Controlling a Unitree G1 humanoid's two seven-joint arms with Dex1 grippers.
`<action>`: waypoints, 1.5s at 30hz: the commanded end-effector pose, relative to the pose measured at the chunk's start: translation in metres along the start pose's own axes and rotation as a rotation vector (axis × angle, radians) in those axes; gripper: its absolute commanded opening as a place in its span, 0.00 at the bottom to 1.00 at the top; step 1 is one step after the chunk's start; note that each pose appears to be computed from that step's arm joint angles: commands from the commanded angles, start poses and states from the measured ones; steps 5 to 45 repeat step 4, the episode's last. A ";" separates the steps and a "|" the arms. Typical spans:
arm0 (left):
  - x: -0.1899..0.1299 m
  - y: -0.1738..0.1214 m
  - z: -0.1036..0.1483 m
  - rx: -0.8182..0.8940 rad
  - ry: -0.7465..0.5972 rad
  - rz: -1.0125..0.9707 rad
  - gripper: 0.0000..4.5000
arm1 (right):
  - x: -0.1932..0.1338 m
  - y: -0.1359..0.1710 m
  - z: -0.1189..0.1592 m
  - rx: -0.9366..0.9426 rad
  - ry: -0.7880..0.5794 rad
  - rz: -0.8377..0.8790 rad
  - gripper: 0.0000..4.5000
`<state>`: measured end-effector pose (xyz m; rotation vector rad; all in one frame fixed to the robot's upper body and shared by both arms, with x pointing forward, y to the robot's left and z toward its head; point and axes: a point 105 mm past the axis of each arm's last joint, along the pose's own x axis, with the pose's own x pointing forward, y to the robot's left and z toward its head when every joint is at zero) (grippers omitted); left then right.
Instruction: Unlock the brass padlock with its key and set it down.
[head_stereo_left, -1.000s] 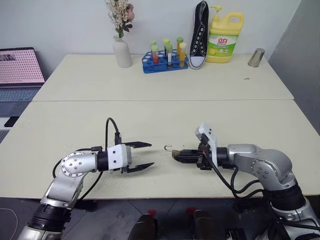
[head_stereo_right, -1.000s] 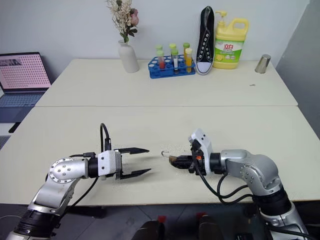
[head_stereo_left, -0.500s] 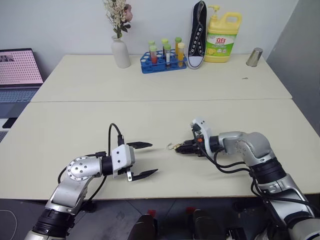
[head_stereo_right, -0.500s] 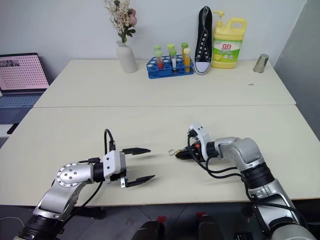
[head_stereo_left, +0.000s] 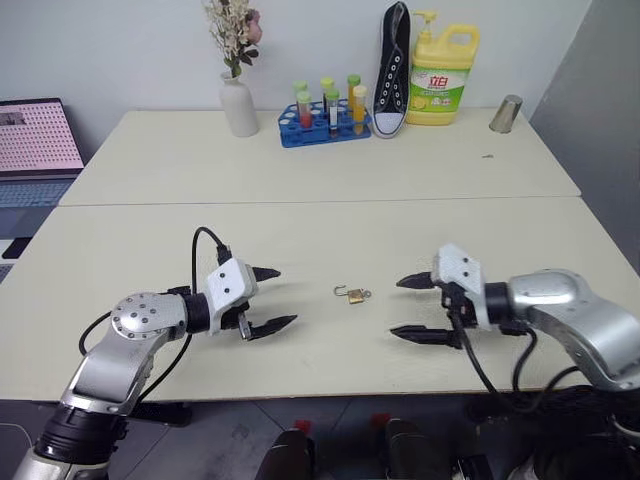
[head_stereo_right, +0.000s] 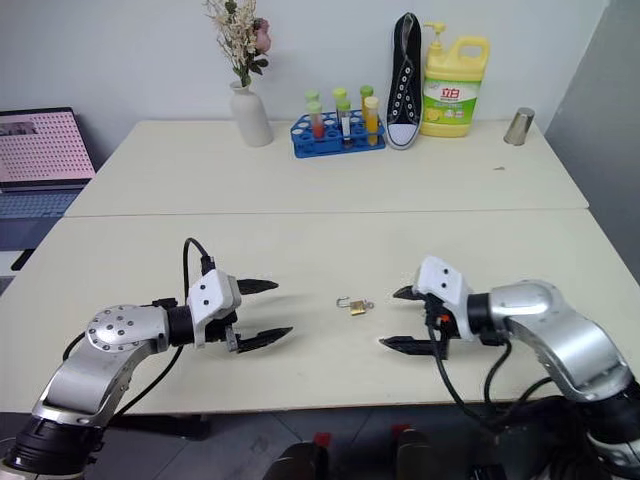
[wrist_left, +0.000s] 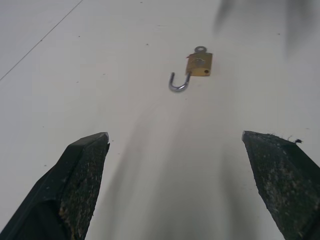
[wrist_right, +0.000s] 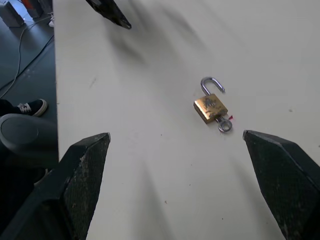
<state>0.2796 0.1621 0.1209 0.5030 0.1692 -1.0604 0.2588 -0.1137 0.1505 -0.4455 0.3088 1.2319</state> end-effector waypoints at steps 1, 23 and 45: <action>-0.006 0.000 0.015 0.017 -0.040 -0.014 1.00 | -0.011 -0.002 0.014 -0.072 -0.032 -0.040 0.99; -0.006 -0.004 0.017 0.011 -0.055 -0.039 1.00 | -0.012 -0.002 0.011 -0.072 -0.022 -0.041 0.99; -0.006 -0.004 0.017 0.011 -0.055 -0.039 1.00 | -0.012 -0.002 0.011 -0.072 -0.022 -0.041 0.99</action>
